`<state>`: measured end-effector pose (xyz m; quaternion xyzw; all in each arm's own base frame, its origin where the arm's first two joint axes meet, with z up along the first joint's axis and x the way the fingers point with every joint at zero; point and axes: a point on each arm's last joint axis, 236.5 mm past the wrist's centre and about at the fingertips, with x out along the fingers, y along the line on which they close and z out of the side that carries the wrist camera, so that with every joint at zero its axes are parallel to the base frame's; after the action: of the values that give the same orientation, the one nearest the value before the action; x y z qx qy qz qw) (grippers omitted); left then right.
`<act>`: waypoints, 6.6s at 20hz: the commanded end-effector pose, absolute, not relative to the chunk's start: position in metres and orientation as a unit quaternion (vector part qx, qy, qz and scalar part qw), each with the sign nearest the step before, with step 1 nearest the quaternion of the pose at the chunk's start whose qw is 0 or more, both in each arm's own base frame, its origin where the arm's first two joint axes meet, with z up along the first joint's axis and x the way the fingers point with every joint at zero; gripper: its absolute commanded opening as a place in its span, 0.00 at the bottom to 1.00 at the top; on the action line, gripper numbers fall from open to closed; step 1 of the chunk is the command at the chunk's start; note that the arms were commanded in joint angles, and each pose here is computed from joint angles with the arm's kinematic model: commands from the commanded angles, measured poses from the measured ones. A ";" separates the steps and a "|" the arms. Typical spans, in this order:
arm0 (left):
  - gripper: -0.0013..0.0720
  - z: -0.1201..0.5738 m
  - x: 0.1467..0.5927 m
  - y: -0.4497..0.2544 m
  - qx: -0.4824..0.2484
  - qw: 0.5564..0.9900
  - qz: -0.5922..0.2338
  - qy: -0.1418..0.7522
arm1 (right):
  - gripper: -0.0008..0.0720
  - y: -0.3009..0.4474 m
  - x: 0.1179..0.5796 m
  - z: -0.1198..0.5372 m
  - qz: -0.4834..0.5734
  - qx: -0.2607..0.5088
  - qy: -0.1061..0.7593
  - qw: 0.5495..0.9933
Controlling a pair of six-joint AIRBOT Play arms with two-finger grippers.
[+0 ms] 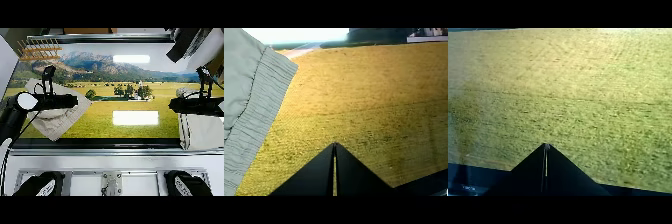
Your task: Fold the clothes and pants, and hang the long-sleeved shirts on hangers.
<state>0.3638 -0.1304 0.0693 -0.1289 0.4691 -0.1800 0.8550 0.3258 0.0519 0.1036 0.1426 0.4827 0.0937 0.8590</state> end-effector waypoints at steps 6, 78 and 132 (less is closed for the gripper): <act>0.02 0.070 0.364 -0.130 -0.129 0.855 -0.180 0.468 | 0.04 0.052 0.326 0.104 0.094 0.143 0.483 0.859; 0.02 -0.067 0.494 -0.010 -0.242 0.794 0.007 0.558 | 0.89 0.061 0.369 -0.036 0.091 0.194 0.601 0.770; 0.16 0.158 0.602 -0.128 -0.118 0.924 -0.157 0.328 | 0.06 0.080 0.521 0.105 0.073 0.105 0.469 0.874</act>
<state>0.5576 -0.1112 0.2199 -0.1264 0.2784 -0.1475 0.9406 0.4665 0.0899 0.1469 0.1071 0.4955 0.0963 0.8566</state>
